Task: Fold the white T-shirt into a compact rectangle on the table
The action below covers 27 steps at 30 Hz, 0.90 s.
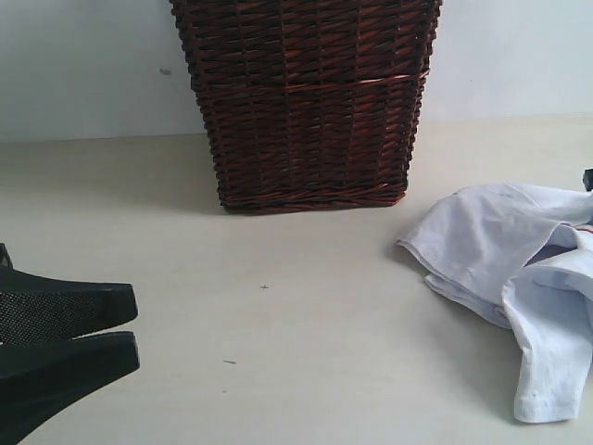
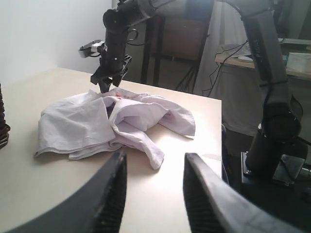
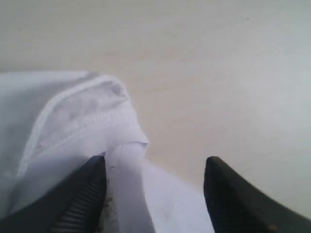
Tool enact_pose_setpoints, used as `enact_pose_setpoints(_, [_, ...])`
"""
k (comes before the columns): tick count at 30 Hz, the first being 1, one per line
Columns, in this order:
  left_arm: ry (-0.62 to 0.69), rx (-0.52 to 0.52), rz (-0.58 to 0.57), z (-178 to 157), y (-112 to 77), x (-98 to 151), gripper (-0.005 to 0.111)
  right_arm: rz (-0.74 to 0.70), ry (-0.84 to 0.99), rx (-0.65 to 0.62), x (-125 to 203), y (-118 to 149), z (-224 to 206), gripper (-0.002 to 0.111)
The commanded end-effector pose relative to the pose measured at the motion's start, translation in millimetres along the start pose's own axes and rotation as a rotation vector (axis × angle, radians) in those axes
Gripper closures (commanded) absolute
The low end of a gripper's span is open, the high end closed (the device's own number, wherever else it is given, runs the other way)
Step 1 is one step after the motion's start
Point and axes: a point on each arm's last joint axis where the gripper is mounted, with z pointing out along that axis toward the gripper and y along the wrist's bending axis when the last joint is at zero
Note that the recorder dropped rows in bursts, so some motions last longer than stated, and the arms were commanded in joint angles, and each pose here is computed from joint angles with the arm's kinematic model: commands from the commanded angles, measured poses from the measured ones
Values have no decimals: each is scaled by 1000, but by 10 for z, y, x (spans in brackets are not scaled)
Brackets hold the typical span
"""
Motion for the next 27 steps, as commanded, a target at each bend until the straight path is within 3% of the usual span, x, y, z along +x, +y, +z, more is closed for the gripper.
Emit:
enact_pose_setpoints(1, [9,5,-9,3,-8,20,68,-221,-31,7,-50,125,-331,49])
enact_pose_setpoints(7, [16,17,-5,2,-19,25,68,-303,-133,-97,-20,399,-1032,54])
enact_pose_setpoints(10, [12,30,-10,-1,-38,38,68,-372,-100,-209,112,525,-1327,57])
enact_pose_setpoints(15, [36,84,-117,90,-84,99,68,-353,-2,-263,305,503,-1552,65])
enact_pose_setpoints(21, [173,35,-153,307,-43,295,68,-384,89,-251,672,555,-1195,87])
enact_pose_setpoints(25, [186,68,-164,335,-93,312,68,-426,54,-317,826,713,-810,74])
enact_pose_setpoints(27, [188,64,-164,334,-89,314,68,-441,38,-425,831,828,-751,65])
